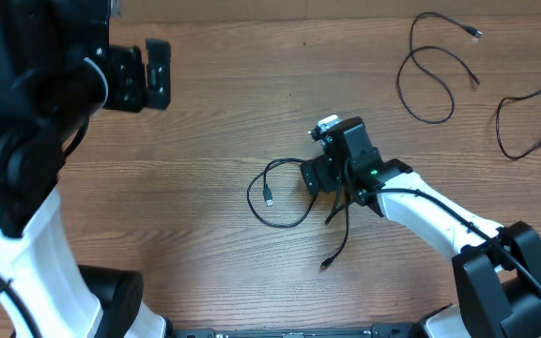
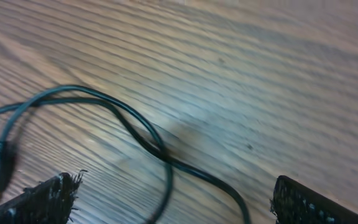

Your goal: Untangle cables

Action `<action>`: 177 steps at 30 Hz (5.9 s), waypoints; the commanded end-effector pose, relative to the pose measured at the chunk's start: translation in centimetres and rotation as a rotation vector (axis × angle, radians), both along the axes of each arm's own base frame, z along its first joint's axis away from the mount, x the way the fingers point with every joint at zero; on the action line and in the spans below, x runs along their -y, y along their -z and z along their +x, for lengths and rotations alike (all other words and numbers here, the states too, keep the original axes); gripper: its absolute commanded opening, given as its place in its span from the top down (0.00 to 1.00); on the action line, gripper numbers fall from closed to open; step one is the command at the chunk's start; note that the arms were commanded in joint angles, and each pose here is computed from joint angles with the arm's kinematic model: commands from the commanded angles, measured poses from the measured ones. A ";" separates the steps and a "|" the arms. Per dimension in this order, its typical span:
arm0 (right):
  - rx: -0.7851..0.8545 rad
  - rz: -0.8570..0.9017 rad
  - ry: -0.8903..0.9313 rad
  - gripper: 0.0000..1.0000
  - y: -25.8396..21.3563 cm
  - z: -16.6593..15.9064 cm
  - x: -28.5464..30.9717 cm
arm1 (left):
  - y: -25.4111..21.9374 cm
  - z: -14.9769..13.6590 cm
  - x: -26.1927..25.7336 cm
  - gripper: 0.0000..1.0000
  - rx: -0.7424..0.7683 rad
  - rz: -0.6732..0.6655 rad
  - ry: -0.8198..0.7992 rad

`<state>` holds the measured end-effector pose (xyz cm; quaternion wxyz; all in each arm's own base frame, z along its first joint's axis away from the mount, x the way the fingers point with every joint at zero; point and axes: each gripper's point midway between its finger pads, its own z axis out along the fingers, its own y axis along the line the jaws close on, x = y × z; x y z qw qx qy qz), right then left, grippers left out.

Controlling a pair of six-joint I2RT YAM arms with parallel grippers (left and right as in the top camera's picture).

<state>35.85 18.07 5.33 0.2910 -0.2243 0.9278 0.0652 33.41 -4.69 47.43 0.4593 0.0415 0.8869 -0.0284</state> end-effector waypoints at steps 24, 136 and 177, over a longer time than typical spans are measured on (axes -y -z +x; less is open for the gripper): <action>0.070 -0.051 -0.048 0.00 -1.2 0.8 -0.9 | 14.1 20.7 -1.6 0.00 -0.055 0.271 -0.232; 0.100 0.121 1.009 0.18 -30.9 -8.7 26.0 | -4.0 -9.1 -7.7 0.00 0.877 -0.125 -0.352; 0.180 0.234 0.874 0.00 -33.9 -18.3 21.1 | 21.3 -20.6 -8.6 0.00 -0.273 0.181 -0.290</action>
